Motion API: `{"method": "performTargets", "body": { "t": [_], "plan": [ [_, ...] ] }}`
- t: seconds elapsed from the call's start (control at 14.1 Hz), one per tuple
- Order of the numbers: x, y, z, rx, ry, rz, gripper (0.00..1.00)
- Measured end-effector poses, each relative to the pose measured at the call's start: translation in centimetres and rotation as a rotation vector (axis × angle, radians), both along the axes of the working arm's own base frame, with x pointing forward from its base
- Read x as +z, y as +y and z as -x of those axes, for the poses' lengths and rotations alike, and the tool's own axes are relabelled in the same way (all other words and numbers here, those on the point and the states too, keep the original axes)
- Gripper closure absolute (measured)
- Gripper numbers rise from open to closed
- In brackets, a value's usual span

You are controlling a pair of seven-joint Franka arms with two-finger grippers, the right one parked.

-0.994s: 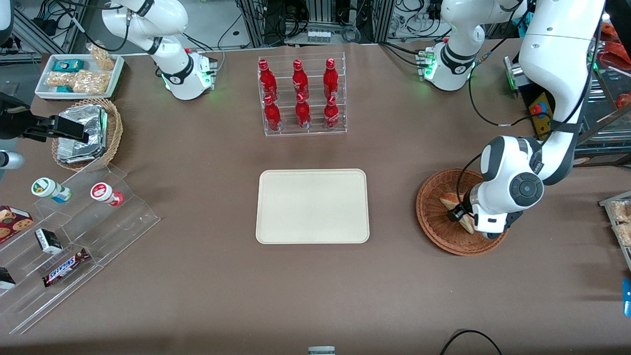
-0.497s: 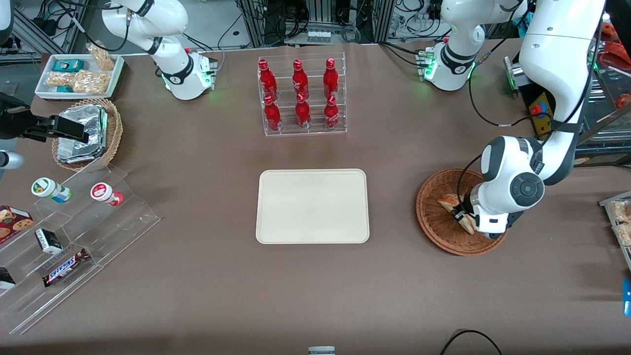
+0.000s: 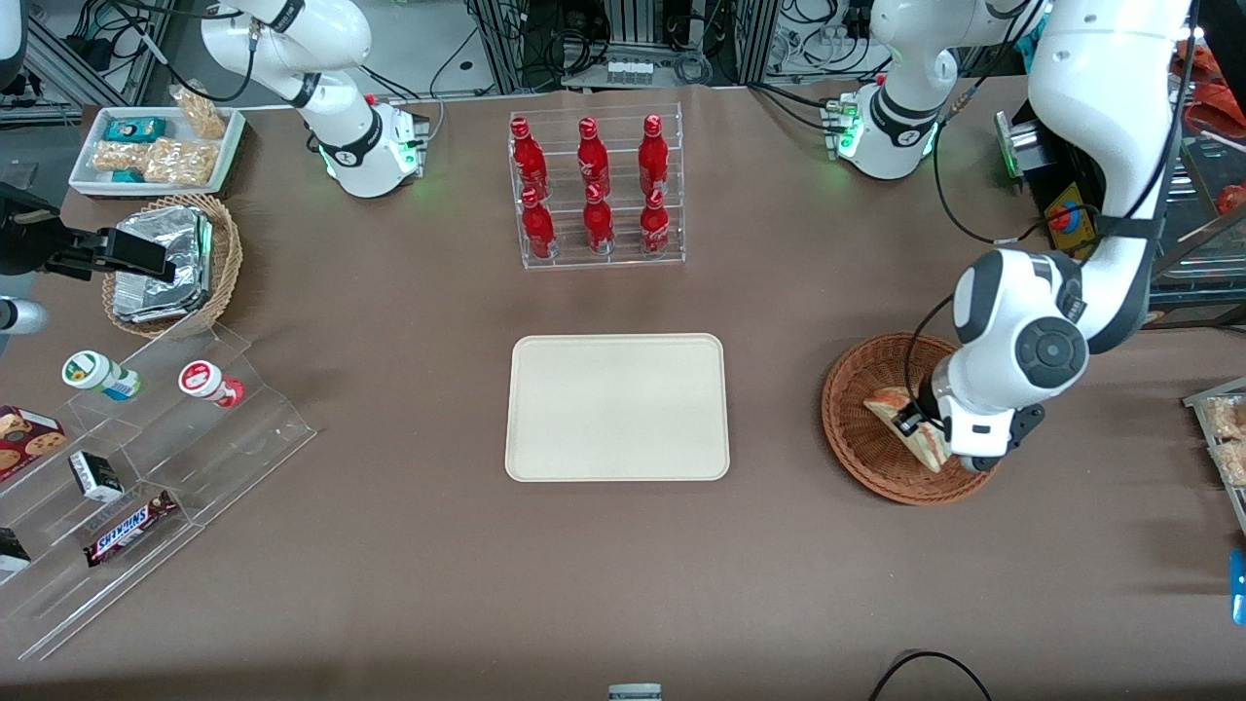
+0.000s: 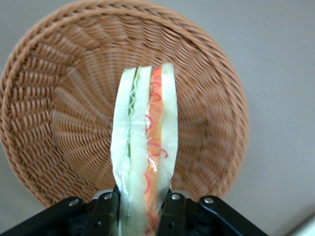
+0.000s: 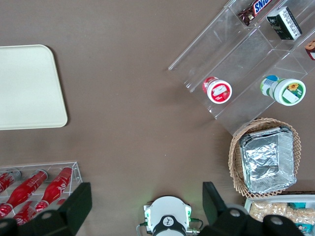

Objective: Place sandwich from basket to tray
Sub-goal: 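Carry the sandwich with the left gripper over the cream tray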

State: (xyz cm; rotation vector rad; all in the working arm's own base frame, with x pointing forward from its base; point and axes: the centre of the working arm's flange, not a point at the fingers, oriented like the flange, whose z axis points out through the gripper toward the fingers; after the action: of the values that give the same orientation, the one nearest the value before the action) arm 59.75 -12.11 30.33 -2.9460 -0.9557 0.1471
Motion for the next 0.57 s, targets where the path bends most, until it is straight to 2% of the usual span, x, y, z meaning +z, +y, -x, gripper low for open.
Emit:
{"method": "performTargets", "body": {
  "t": [0.21,0.43,0.57],
  "plan": [
    [0.9,-9.1,2.4,-0.147,-0.015,0.003,0.73],
    [0.9,-16.3,5.0,-0.277,-0.024,-0.001,0.83],
    [0.6,-19.5,6.1,-0.342,-0.031,-0.008,0.84]
  ]
}}
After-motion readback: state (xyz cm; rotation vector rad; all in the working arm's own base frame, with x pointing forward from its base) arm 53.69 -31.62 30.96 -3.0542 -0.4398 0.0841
